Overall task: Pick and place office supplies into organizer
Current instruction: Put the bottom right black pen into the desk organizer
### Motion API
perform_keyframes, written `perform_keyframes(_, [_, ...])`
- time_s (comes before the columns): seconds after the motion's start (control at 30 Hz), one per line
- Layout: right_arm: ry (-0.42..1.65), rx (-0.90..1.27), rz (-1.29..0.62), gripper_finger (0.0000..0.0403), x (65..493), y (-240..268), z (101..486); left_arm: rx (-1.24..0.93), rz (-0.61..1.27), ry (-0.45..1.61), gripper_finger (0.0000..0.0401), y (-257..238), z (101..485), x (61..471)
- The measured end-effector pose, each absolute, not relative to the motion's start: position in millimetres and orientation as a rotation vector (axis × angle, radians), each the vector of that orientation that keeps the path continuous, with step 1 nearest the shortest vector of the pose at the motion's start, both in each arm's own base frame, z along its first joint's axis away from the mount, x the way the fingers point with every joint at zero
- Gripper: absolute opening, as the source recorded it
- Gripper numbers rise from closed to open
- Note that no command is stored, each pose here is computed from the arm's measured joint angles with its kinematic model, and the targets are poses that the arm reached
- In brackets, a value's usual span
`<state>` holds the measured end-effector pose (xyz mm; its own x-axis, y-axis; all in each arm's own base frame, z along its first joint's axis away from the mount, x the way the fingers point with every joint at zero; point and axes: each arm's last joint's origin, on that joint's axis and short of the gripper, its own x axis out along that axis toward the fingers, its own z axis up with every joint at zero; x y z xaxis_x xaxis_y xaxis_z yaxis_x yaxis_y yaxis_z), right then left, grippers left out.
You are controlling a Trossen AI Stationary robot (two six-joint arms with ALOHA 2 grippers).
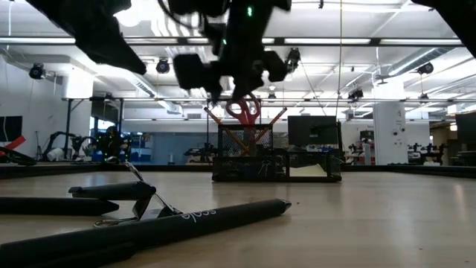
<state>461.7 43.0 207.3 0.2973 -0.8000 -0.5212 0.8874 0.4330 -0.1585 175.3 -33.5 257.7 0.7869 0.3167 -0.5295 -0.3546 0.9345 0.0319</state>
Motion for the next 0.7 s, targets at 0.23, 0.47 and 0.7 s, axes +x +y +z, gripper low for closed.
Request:
perform_keyframes(0.23, [1.047, 0.471, -0.493, 0.0184, 469, 69, 212, -0.303, 0.278, 0.591, 0.0088, -37, 253, 174])
perform_keyframes(0.47, [1.115, 0.633, -0.349, 0.0184, 466, 97, 197, -0.392, 0.195, 0.671, 0.0088, -41, 242, 175])
perform_keyframes(0.7, [1.050, 0.555, -0.221, 0.0183, 466, 130, 200, -0.443, 0.182, 0.680, 0.0088, -43, 240, 176])
